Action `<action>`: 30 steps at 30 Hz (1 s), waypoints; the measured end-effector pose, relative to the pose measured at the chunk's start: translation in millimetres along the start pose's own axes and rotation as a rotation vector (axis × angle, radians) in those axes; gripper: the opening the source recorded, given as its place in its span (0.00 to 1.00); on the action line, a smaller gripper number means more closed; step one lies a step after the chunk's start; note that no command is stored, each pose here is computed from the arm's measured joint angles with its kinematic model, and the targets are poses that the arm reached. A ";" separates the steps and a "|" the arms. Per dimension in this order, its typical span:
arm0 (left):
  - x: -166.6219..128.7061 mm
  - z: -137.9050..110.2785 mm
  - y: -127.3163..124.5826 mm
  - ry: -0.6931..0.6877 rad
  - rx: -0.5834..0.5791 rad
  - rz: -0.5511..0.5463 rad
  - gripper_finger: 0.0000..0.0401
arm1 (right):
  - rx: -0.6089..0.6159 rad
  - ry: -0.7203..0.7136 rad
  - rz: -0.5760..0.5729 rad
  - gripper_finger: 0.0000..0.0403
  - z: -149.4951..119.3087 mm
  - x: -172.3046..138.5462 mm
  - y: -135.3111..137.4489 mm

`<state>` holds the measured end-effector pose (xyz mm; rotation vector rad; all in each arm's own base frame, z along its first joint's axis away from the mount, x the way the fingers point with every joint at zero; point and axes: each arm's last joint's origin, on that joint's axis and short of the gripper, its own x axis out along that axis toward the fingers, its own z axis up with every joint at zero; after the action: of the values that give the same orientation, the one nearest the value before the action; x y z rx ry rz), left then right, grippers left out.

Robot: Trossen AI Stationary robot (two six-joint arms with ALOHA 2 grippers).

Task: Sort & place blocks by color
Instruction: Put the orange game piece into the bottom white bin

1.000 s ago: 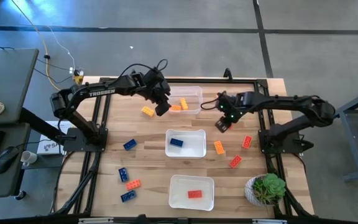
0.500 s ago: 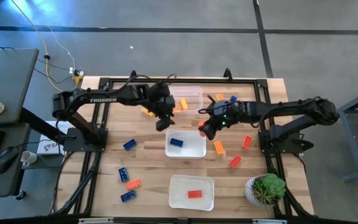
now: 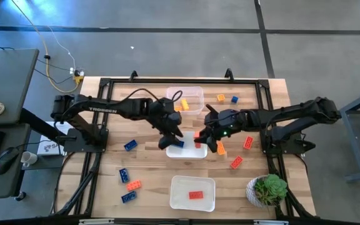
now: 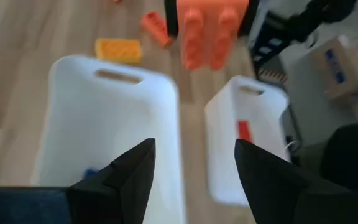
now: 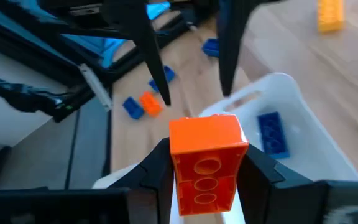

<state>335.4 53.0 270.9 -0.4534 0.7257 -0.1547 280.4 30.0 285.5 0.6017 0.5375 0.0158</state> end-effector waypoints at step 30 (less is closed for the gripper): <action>14.9 11.5 -49.1 -0.214 -0.162 -0.076 0.52 | -0.005 -0.133 0.056 0.27 -11.9 0.0 37.5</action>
<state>355.1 8.9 291.6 -0.6420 0.5133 -0.1166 279.8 67.4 297.5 0.6077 0.3916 0.0295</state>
